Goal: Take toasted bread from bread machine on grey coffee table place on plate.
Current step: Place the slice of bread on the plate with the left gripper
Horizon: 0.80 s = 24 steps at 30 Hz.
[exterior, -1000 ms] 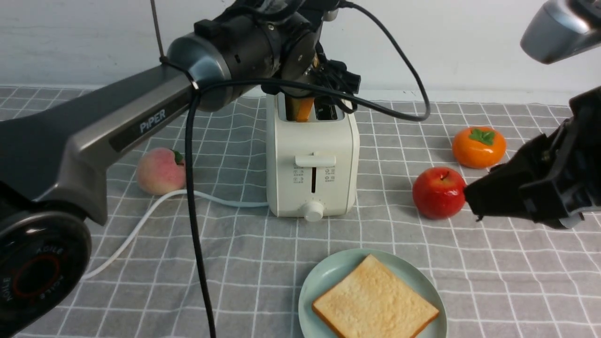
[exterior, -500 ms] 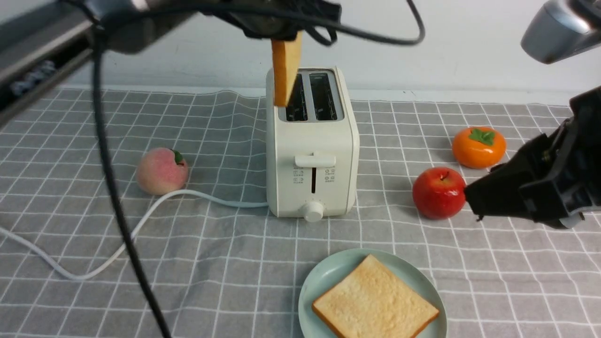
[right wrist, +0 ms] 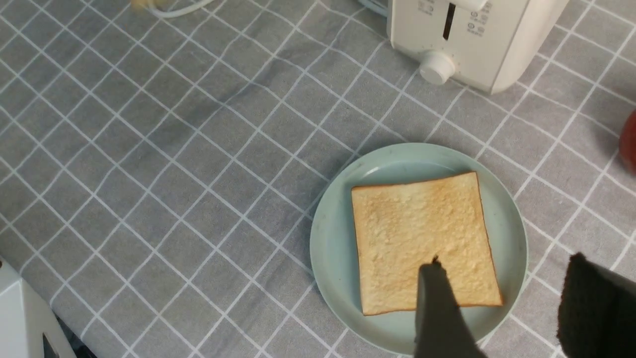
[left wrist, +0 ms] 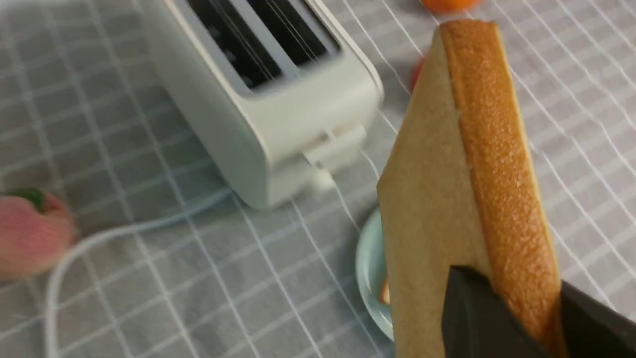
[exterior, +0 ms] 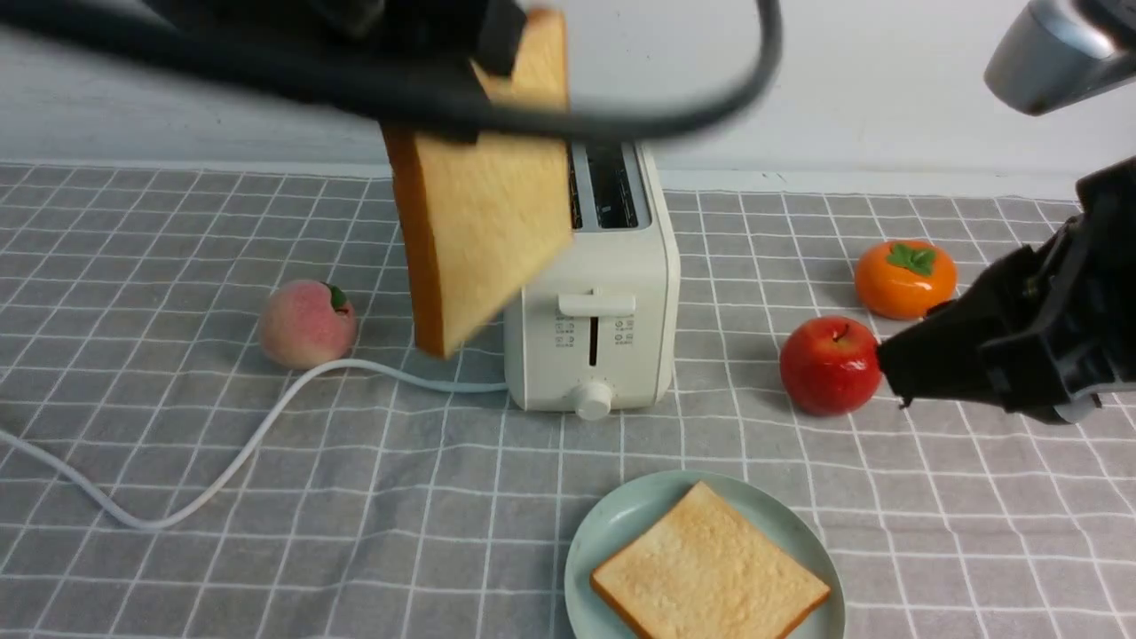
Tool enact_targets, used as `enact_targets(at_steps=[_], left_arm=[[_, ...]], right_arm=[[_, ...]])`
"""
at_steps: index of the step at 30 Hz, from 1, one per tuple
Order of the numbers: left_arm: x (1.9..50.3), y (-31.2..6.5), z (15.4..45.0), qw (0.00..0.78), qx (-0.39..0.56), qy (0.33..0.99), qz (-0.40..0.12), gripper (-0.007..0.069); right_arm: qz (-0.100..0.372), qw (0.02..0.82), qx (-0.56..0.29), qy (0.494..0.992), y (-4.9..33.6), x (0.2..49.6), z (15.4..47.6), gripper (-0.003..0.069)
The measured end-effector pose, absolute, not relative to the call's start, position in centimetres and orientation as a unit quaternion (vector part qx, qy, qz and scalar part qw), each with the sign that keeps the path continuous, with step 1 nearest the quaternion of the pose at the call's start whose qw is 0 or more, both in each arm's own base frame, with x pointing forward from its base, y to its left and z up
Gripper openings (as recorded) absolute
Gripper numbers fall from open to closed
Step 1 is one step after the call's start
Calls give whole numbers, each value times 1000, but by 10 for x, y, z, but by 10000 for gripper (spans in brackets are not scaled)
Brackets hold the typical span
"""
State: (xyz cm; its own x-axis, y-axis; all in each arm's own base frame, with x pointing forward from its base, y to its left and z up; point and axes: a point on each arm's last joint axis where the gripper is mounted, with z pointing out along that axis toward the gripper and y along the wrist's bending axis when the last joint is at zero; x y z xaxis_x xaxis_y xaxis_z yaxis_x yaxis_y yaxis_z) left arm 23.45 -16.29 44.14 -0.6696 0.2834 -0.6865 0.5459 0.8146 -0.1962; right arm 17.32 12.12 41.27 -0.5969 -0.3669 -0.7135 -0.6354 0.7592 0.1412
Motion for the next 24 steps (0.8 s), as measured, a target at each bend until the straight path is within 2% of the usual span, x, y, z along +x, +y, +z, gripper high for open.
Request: enact_targets(at_steps=[3, 4, 5, 6, 8, 16, 22, 24], left_arm=[[238, -176, 405, 291, 261, 891, -232, 81], [244, -187, 381, 275, 268, 886, -259, 81], [245, -187, 379, 275, 266, 887, -259, 81], [253, -197, 352, 261, 265, 884, -284, 81], [262, -208, 326, 241, 260, 883, -308, 81], [287, -241, 269, 170, 224, 873, -398, 81], [297, -249, 230, 118, 205, 888, -394, 81], [300, -250, 226, 117, 189, 894, -390, 81]], right_arm=[[197, 346, -286, 871, 122, 173, 413, 339], [199, 344, -286, 872, 123, 174, 412, 339], [199, 344, -286, 872, 123, 174, 412, 339], [200, 341, -285, 873, 124, 176, 411, 339], [202, 337, -285, 874, 125, 177, 410, 339], [214, 327, -282, 876, 129, 180, 407, 337], [216, 322, -282, 878, 130, 180, 406, 337], [216, 320, -283, 878, 130, 180, 406, 337]])
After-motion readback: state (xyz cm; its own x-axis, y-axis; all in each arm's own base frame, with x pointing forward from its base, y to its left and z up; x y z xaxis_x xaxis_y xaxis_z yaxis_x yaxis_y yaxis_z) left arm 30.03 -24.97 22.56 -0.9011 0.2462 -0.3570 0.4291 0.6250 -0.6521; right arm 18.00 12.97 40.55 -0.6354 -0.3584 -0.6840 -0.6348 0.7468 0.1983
